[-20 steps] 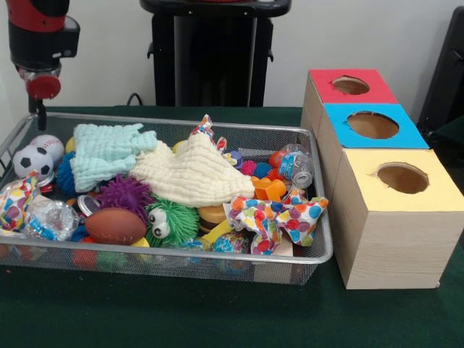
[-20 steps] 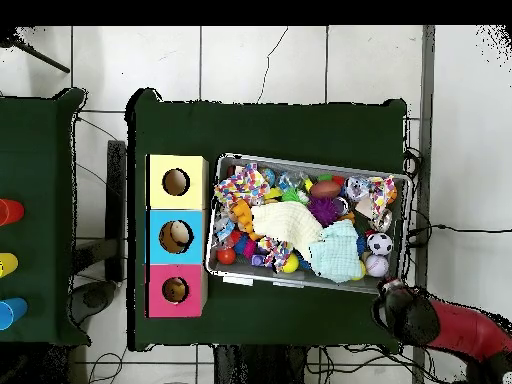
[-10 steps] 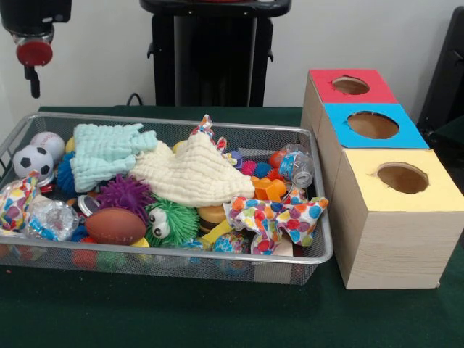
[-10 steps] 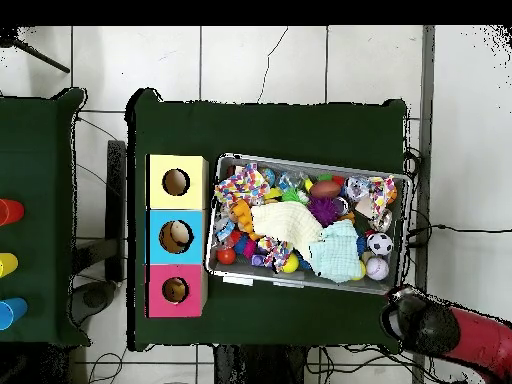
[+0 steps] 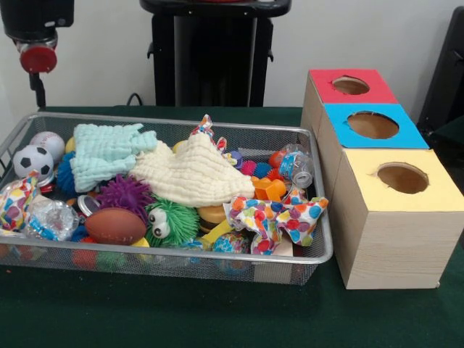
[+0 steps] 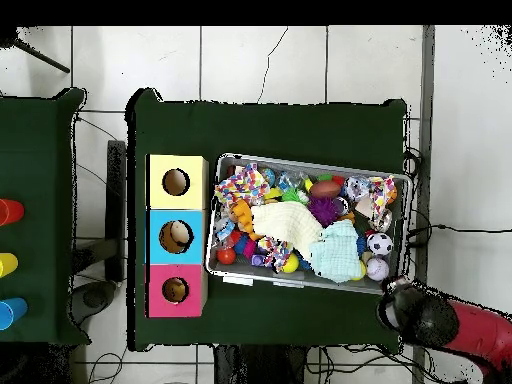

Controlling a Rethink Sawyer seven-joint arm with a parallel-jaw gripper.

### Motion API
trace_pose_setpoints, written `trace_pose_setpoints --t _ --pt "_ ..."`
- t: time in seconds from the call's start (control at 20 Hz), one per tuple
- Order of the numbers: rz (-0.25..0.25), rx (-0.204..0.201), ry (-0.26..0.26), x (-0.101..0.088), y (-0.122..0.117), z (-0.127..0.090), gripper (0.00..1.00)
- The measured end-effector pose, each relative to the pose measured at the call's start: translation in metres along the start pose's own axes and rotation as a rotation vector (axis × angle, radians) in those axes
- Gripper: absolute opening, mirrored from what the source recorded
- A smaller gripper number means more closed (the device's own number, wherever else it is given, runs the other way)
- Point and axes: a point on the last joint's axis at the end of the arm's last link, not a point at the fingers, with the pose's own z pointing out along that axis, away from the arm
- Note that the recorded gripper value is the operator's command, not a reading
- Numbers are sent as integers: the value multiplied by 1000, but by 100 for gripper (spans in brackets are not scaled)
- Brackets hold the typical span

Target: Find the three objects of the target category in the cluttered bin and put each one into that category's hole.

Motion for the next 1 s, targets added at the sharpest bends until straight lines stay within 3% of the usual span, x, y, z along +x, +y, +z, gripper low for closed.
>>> trace_pose_setpoints --t 0.45,1.0 --pt "-42 -45 33 14 29 8 100" --pt "-61 -57 54 17 42 31 100"
